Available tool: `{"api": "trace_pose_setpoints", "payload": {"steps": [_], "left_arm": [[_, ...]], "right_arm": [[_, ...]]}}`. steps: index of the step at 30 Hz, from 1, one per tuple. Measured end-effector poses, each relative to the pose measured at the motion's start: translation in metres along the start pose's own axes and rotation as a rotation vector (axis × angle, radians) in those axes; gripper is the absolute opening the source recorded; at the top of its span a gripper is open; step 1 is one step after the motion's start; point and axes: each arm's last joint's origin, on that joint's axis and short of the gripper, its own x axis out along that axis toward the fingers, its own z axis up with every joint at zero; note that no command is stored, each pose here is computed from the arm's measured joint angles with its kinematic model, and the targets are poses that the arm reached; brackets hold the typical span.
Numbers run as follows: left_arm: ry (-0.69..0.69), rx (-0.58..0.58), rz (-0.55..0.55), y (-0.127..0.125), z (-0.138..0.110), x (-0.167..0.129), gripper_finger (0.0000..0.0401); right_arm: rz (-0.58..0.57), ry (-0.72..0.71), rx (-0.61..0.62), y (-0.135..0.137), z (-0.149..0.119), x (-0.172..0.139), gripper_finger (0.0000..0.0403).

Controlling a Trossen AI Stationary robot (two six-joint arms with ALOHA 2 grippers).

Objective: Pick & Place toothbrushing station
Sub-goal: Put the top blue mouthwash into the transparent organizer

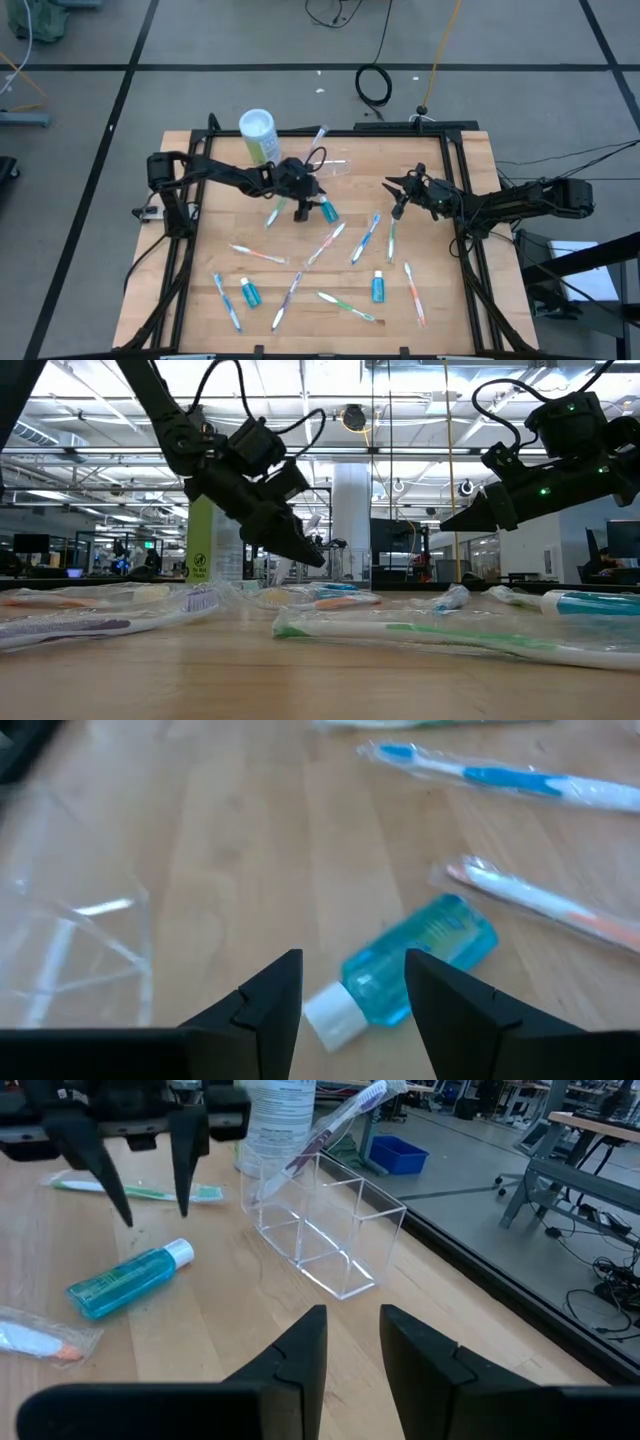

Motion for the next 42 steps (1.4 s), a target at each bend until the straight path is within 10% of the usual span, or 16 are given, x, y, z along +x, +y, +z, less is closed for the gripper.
{"api": "trace_pose_setpoints", "payload": {"steps": [28,42], "left_arm": [[0.084,-0.081,-0.086,0.003,-0.029,0.014,0.0184],[-0.047,-0.417,0.117,-0.006,-0.007,0.021,0.0184]], "right_arm": [[0.000,-0.003,0.001,0.000,0.000,0.000,0.0086],[0.001,-0.003,0.001,0.000,0.000,0.000,0.0086]]}}
